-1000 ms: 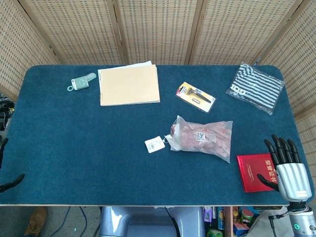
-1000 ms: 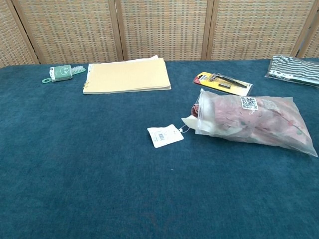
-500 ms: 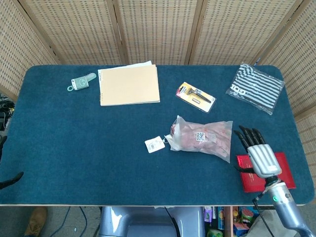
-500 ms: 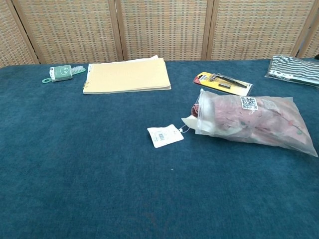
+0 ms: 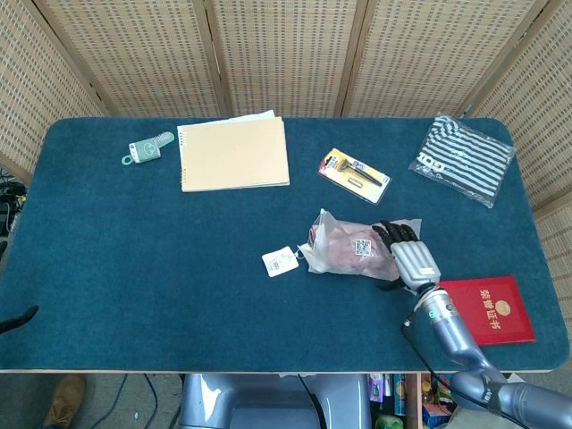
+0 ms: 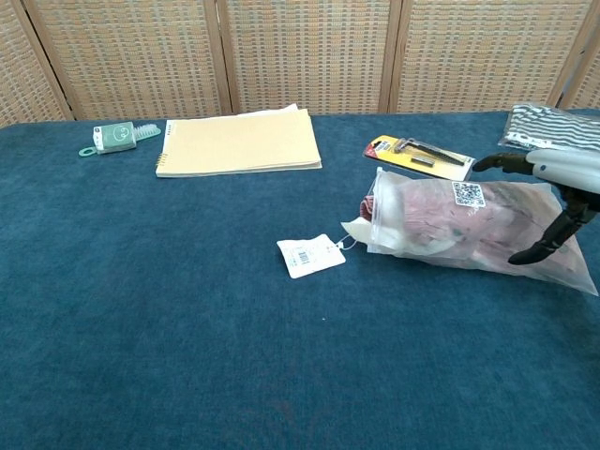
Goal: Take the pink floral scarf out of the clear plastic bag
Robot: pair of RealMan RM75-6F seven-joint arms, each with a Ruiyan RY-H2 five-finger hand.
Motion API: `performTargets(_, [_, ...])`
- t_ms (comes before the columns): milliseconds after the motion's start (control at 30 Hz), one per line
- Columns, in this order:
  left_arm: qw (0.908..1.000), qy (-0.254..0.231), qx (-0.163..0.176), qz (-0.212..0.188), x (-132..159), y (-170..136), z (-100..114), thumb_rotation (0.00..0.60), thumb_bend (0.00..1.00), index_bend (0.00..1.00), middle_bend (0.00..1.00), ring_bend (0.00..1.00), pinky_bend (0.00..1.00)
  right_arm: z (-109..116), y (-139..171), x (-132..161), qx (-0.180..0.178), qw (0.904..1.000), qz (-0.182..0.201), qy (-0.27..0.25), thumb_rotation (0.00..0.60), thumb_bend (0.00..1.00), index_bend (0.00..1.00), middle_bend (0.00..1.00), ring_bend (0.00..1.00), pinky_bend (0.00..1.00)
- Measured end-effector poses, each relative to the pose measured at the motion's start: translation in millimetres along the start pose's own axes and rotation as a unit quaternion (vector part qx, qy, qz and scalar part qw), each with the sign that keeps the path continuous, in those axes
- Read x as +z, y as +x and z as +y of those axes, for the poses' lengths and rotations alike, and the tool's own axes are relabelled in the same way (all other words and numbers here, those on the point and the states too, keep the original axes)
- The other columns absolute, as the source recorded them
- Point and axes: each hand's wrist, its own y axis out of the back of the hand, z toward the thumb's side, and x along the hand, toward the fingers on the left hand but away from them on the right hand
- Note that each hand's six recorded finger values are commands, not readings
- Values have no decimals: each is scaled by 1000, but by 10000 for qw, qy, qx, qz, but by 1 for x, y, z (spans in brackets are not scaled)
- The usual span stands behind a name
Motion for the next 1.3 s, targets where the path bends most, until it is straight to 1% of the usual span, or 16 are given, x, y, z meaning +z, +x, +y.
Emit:
performTargets(100, [10000,8,-34,27,-1,3,-2,600,156,0,0,0,0,-6,-13,6,107,9999,-30,-27,600,0,0,0,0,0])
performTargets(333, [9999,67,-111,73,-2,6,-7,600,155,0,0,0,0,-10,-36,9,123,9997,-113,169,600,0,0,0,0,0])
performTargets(400, [9999,76,-108,80,-1,7,-7,600,155,0,0,0,0,-10,-44,7,128,9993,-170,291,600,0,0,16,0,0])
performTargets(433, [9999,79,-105,84,-1,8,-7,600,156,0,0,0,0,-10,-47,7,129,9992,-193,326,600,0,5,53,8,1])
performTargets(500, [9999,86,-108,90,-1,8,-8,600,156,0,0,0,0,-11,-53,7,142,9991,-227,335,600,0,79,160,85,59])
performTargets(567, [9998,94,-130,94,-1,9,-9,600,157,0,0,0,0,-12,-57,7,141,9990,-236,357,600,0,224,294,240,202])
performTargets(633, [9998,105,-167,98,-1,9,-11,600,156,0,0,0,0,-12,-60,8,129,9989,-202,412,600,4,317,387,350,340])
performTargets(700, [9997,120,-192,101,0,10,-12,600,156,0,0,0,0,-13,-64,10,118,9986,-138,491,600,77,409,468,445,505])
performTargets(733, [9997,124,-191,100,0,11,-12,600,156,0,0,0,0,-13,-65,11,118,9985,-102,524,600,159,459,508,491,587])
performTargets(800, [9997,130,-188,103,0,12,-12,600,156,0,0,0,0,-14,-66,14,133,9985,-1,531,600,334,540,573,558,697])
performTargets(833, [9997,134,-189,103,0,12,-13,600,156,0,0,0,0,-14,-67,16,136,9985,47,525,600,472,600,620,604,767])
performTargets(867, [9997,140,-192,103,0,13,-13,600,156,0,0,0,0,-14,-67,18,132,9985,121,521,600,550,632,645,628,797])
performTargets(967, [9996,182,-218,97,1,15,-14,600,156,0,0,0,0,-12,-66,25,110,9982,345,474,600,707,683,687,667,838])
performTargets(1033, [9994,228,-232,80,2,17,-15,600,157,0,0,0,0,-10,-65,29,71,9977,510,450,600,743,694,697,675,842])
performTargets(1200, [9993,294,-230,-42,9,29,-13,600,159,0,0,0,0,-1,-59,44,-138,9938,1065,289,600,745,697,699,677,842])
performTargets(1300, [9991,271,-234,-219,20,41,-7,600,159,0,0,0,0,9,-53,56,-350,9884,1465,207,600,745,697,700,677,842])
